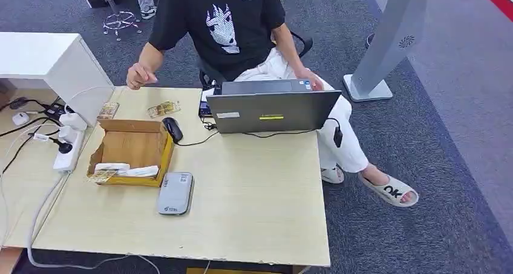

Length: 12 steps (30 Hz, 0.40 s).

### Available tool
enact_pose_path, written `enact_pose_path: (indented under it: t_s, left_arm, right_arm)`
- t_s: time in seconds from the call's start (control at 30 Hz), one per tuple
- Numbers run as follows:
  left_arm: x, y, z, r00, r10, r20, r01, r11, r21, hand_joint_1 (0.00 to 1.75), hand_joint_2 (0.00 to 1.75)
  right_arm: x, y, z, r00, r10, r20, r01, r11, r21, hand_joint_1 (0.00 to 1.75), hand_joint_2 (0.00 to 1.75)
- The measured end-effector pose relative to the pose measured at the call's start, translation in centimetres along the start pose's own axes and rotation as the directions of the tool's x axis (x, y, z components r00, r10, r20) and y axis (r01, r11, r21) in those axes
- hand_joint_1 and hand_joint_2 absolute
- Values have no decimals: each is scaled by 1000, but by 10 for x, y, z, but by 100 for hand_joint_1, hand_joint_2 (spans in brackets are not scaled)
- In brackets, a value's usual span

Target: Pass the card to the sensor for recognition and then transmit it.

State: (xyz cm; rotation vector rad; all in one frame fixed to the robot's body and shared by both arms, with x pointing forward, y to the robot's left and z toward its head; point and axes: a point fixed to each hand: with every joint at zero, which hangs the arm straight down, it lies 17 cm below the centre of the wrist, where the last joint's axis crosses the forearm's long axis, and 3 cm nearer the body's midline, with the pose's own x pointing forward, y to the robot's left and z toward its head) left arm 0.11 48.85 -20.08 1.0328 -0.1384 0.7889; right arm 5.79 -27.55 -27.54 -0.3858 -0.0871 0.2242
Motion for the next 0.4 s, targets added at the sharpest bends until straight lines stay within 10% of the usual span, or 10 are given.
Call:
enact_pose_path:
  t_s: [0.17,0.4]
  left_arm:
    - [-42,-62,40,974,-225,-37,210,949,-234,0,175]
    - [-26,-126,92,865,-389,317,494,771,-402,0,175]
  right_arm:
    - [-1,0,0,1000,-4,-5,4,1000,1,0,175]
    - [-2,0,0,1000,-3,-17,3,1000,1,0,175]
